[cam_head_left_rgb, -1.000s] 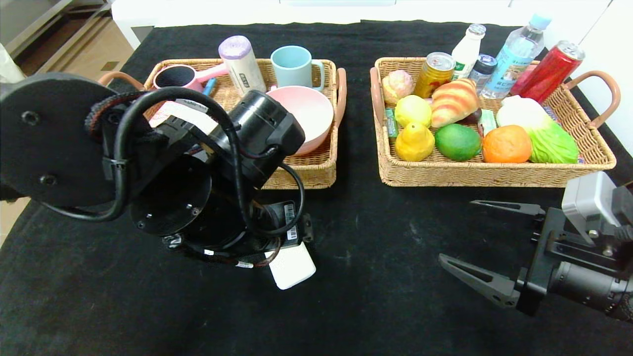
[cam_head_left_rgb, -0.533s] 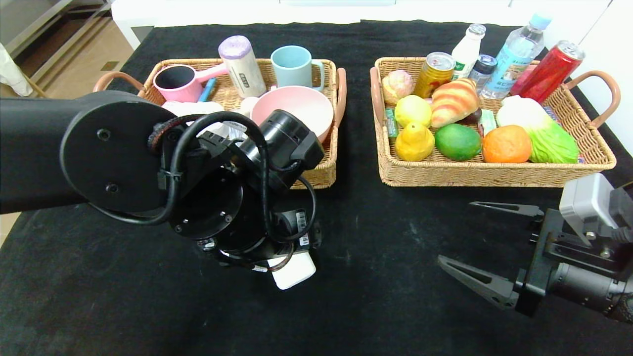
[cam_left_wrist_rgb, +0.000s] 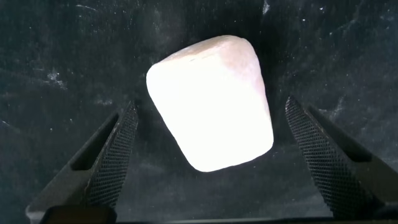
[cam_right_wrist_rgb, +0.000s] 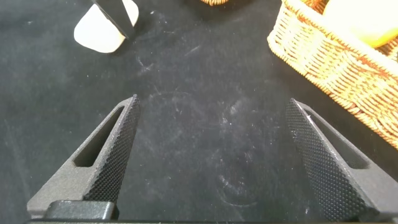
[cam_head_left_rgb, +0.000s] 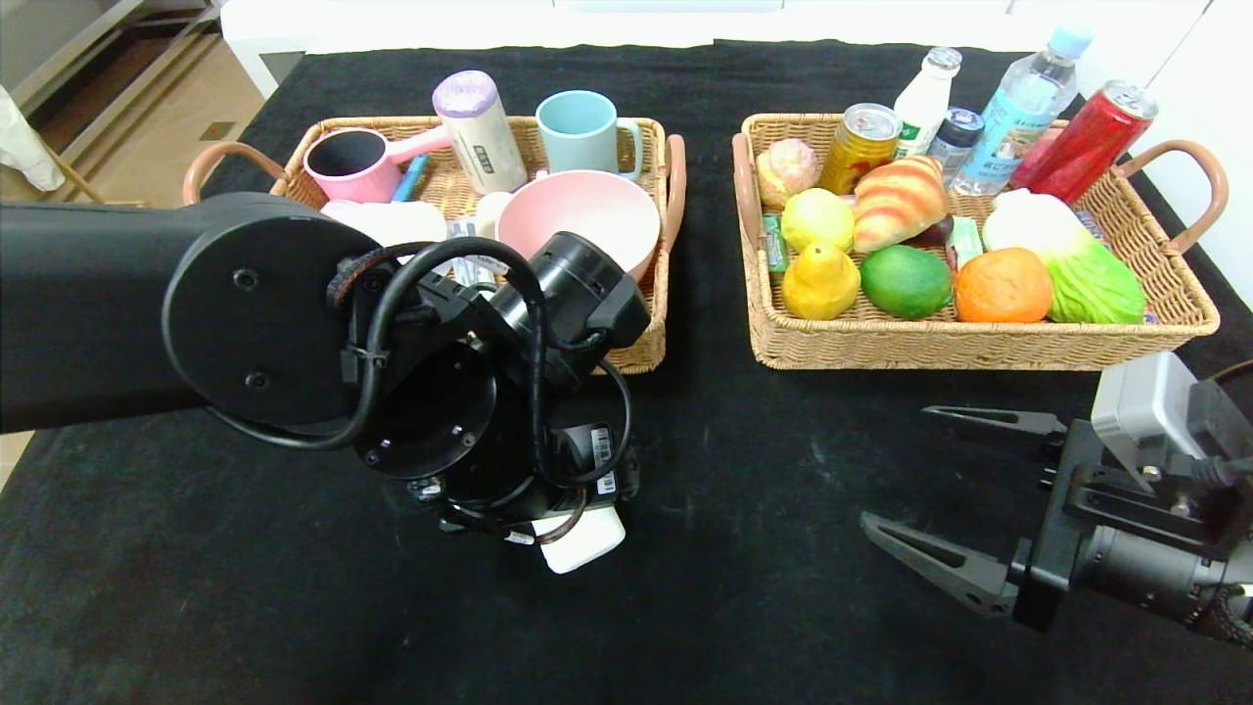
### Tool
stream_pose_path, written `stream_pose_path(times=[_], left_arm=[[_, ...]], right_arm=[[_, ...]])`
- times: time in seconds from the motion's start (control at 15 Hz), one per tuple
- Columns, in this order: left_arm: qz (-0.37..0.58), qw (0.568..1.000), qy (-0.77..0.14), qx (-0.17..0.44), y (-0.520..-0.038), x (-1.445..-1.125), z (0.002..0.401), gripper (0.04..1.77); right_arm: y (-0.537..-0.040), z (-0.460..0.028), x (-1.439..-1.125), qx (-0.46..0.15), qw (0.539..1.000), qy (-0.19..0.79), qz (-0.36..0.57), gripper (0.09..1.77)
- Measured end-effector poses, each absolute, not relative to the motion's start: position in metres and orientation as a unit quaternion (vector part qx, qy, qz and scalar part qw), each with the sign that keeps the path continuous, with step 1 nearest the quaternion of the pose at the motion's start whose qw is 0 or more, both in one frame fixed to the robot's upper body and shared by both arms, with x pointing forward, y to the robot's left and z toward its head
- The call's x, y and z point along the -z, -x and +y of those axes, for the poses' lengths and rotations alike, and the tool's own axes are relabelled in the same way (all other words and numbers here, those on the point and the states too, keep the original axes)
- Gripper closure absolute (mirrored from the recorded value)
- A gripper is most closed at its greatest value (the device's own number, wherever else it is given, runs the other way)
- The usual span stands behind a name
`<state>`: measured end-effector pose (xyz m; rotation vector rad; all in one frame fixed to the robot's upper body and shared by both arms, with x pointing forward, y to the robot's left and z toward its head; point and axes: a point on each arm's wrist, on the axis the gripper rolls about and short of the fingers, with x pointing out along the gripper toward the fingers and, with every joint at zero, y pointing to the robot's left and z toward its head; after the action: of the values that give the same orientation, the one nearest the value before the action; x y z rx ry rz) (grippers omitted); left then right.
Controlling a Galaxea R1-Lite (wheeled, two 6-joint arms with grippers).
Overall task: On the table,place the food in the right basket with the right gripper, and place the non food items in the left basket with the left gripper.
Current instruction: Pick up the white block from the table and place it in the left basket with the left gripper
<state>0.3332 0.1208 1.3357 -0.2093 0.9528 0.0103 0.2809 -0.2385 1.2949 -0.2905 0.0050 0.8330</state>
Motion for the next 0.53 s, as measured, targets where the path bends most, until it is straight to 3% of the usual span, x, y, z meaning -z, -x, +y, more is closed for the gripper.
stream_pose_path(times=[0.53], left_arm=[[0.458,0.884,0.099,-0.005,-0.3343,-1.3351,0.1205,0.09]], right_arm=[[-0.2827,-0.2382,-1.2928,-0.403,0.904,0.141,0.007,0.16]])
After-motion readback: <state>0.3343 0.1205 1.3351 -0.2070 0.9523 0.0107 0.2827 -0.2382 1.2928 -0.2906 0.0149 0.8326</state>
